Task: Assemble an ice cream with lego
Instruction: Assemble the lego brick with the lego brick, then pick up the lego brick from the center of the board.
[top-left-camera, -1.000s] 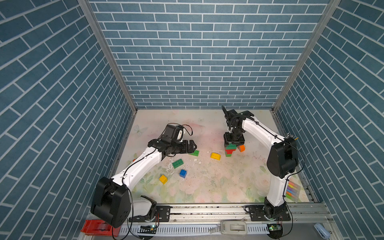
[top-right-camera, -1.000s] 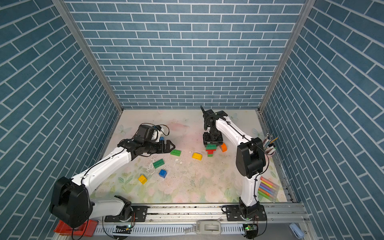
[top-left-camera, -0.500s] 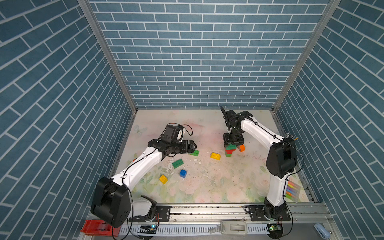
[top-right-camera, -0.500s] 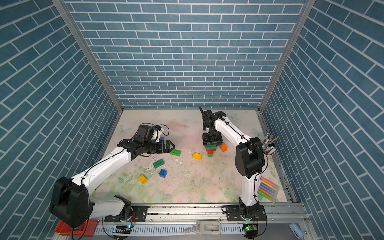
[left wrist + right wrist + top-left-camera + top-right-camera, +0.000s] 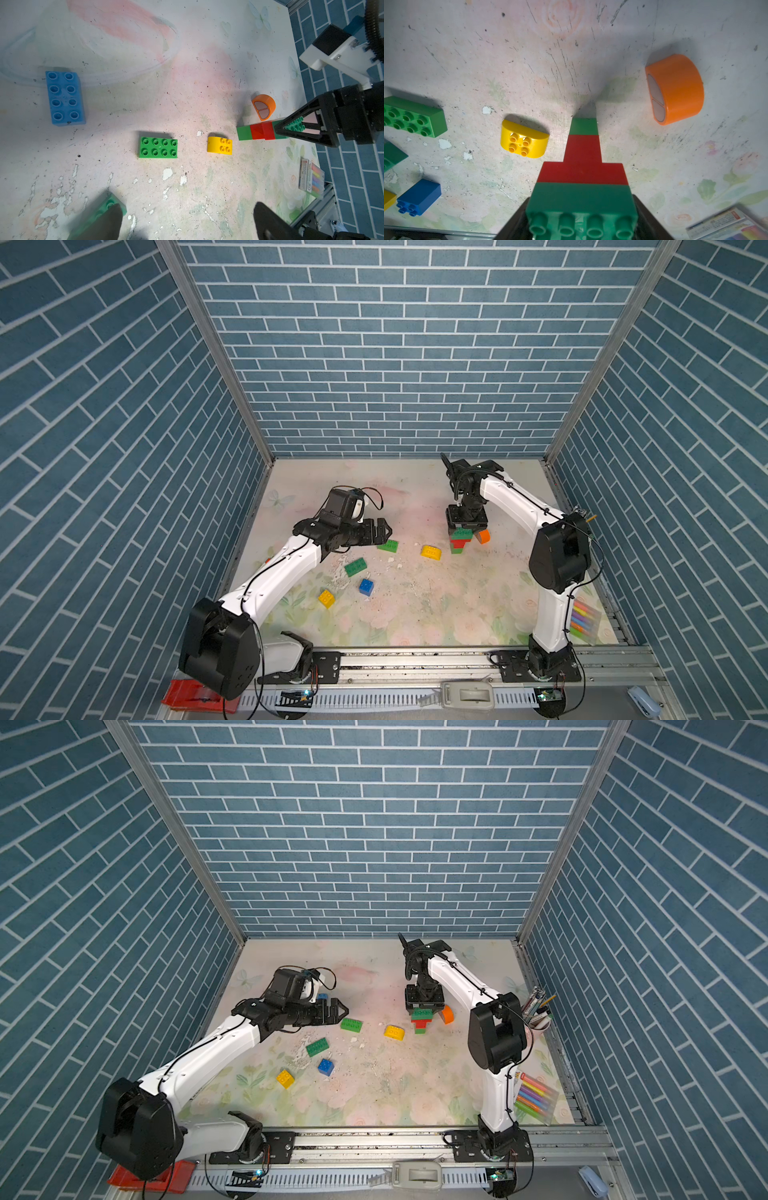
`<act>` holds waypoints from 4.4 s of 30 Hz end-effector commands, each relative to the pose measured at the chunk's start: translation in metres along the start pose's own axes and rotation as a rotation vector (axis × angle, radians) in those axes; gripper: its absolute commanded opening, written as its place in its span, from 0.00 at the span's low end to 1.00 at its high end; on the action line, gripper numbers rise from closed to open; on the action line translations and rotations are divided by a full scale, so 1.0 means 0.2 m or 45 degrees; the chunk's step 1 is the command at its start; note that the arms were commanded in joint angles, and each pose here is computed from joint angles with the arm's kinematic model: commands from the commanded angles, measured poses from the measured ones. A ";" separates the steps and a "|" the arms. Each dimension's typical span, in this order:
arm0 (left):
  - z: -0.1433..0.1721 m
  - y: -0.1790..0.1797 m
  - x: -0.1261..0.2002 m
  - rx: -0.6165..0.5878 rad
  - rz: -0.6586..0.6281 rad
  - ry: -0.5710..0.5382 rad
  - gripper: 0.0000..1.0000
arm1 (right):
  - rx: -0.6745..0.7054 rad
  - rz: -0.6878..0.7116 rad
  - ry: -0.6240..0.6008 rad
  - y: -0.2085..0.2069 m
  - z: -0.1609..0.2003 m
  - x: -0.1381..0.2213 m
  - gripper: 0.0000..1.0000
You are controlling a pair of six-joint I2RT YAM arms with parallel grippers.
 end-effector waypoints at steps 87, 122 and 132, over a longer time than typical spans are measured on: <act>-0.08 0.02 0.13 -0.034 -0.030 -0.070 1.00 | 0.047 0.087 -0.310 -0.42 -0.13 0.22 0.79; -0.07 0.02 0.14 -0.010 -0.060 -0.080 1.00 | 0.274 -0.004 -0.165 -0.50 -0.15 -0.25 0.53; -0.06 0.03 0.15 -0.001 -0.071 -0.083 1.00 | 0.299 -0.002 -0.166 -0.49 -0.15 -0.25 0.48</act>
Point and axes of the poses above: each gripper's point midway between its finger pads, its own x axis back along the fingers, its own y axis along the line the jaws close on, z = x × y, the point moved 10 cm from there along x, back along the fingers
